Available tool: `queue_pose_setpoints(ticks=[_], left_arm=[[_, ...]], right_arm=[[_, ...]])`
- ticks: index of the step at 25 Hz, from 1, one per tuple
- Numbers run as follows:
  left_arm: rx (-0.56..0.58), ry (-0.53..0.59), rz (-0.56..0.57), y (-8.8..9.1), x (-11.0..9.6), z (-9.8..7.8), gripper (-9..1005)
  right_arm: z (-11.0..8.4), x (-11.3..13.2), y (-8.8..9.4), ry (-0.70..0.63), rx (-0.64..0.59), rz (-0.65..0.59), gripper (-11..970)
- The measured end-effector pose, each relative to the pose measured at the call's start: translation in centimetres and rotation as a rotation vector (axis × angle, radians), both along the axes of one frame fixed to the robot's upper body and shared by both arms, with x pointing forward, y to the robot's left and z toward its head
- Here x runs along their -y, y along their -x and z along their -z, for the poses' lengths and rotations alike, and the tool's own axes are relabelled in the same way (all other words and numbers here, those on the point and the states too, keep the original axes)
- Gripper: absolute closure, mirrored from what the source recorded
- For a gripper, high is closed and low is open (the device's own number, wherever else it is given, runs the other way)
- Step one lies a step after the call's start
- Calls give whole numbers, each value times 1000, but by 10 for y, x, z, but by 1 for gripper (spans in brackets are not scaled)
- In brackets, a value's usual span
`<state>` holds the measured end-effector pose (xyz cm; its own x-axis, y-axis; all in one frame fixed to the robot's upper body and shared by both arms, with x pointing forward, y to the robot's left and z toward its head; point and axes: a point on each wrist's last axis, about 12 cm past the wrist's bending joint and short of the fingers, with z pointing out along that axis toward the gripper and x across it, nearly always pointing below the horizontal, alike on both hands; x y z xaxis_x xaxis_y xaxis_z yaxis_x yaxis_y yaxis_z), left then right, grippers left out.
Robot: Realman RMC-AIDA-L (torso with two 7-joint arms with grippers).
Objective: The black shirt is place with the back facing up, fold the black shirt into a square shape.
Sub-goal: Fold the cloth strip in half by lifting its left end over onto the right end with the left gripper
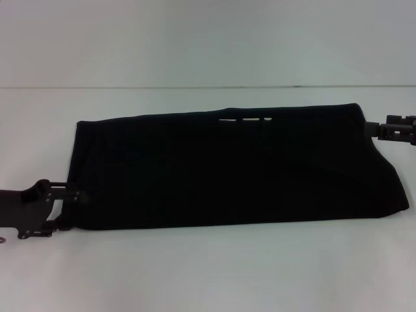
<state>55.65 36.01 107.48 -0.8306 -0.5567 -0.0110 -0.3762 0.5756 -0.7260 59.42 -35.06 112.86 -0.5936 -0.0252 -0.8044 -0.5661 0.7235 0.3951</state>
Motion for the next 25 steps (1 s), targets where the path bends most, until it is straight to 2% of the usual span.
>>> queue_pose_setpoints(ticks=[7,20,24,25], left_arm=[[62,-32,70,-2,2,-1,428],[82,-68,75,0,-3,2,705],[113,-83,106,0,-3,2,903],[122,-88,113,0,-3,2,909]], right_arm=[[0,1,0,1,0,2,18],[1,1,1,6,4,1,19],[2,0,1,5,3,4,19],[3,-1,1,5,4,6,19]])
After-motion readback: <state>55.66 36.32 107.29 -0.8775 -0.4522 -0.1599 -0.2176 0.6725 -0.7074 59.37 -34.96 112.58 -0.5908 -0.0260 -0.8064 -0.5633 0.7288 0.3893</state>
